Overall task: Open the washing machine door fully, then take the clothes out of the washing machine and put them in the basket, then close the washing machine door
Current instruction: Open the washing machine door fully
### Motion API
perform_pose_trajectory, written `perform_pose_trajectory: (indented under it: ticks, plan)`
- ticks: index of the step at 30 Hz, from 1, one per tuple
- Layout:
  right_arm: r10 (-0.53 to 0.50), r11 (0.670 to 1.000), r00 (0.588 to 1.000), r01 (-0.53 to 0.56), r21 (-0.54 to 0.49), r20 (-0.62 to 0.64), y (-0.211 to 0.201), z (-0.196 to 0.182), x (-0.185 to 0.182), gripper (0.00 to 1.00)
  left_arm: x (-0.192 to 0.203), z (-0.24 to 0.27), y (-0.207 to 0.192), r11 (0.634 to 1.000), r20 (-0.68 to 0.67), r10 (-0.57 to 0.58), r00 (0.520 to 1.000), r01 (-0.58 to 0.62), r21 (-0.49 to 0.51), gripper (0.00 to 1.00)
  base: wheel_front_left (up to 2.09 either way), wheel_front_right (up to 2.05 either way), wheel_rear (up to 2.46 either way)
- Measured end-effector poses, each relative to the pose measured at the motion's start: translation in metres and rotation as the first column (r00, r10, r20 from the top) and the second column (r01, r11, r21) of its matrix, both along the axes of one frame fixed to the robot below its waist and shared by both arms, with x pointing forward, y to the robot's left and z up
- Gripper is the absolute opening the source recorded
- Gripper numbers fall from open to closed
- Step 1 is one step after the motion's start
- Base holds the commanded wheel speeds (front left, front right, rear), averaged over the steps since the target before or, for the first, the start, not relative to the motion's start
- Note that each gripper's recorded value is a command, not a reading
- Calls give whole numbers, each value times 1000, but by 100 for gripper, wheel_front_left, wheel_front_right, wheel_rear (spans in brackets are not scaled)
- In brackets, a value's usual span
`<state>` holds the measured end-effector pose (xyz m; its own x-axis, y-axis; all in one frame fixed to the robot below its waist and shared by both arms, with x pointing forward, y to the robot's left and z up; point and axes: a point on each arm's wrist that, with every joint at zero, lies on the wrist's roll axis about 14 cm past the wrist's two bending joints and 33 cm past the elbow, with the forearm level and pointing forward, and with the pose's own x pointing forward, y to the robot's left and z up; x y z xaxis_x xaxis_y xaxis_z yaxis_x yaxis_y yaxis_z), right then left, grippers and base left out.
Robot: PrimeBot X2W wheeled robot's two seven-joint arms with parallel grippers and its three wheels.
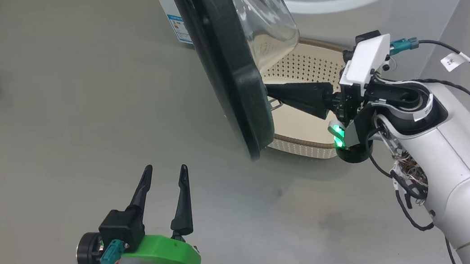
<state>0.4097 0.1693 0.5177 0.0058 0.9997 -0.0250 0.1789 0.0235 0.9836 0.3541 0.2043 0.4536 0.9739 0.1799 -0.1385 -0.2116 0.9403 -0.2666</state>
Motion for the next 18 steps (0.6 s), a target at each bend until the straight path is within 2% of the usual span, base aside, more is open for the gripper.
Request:
perform_pose_trajectory:
  ticks: [10, 18]
  plan:
    - [84, 996, 996, -84, 18, 6, 20, 5, -32, 0, -3, 0, 0, 1000, -1, 3, 1000, -3, 2, 100, 0, 0, 0]
    - [46, 999, 999, -46, 15, -8, 21, 6, -34, 0, -3, 6, 5, 1000, 19, 16, 1000, -16, 2, 100, 0, 0, 0]
